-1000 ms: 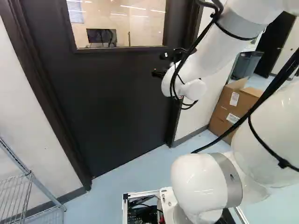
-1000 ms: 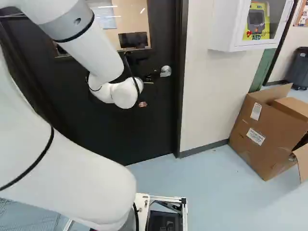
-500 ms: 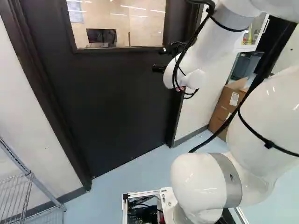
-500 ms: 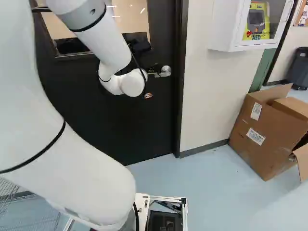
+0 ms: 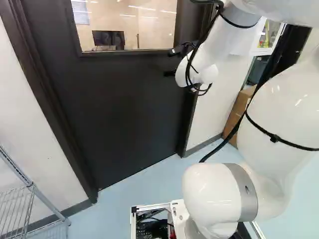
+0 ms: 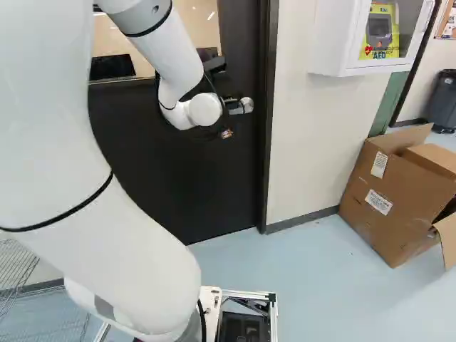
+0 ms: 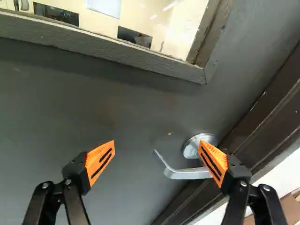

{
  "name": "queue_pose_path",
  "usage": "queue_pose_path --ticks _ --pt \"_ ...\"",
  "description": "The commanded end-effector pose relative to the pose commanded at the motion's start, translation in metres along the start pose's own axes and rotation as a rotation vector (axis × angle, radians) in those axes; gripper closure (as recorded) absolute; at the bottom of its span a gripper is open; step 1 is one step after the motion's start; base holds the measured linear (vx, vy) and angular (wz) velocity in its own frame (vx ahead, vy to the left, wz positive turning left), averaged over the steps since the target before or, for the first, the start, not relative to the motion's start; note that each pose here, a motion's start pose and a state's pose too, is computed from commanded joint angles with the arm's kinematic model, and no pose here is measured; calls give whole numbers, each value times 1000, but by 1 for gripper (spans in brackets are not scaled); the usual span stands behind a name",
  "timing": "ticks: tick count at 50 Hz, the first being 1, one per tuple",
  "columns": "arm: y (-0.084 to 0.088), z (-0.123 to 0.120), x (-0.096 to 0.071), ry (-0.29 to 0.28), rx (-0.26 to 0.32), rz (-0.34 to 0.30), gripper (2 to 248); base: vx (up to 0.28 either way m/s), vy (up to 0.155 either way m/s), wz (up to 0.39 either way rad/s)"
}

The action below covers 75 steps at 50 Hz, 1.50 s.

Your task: Open the door and move inside

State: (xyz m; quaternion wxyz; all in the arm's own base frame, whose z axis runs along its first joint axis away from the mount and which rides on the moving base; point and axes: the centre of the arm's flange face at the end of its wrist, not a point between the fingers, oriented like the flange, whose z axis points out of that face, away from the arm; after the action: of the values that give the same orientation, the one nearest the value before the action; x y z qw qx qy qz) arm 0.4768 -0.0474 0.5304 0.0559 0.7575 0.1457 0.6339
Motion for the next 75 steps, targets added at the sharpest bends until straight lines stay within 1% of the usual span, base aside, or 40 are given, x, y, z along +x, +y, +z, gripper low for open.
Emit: queue_pose_path --ticks 12,37,75 --pt "-1 3 -7 -18 5 2 3 0 0 0" --pt "-5 20 -31 -68 23 15 3 0 0 0" --pt "-15 33 -69 -145 50 35 3 0 0 0"
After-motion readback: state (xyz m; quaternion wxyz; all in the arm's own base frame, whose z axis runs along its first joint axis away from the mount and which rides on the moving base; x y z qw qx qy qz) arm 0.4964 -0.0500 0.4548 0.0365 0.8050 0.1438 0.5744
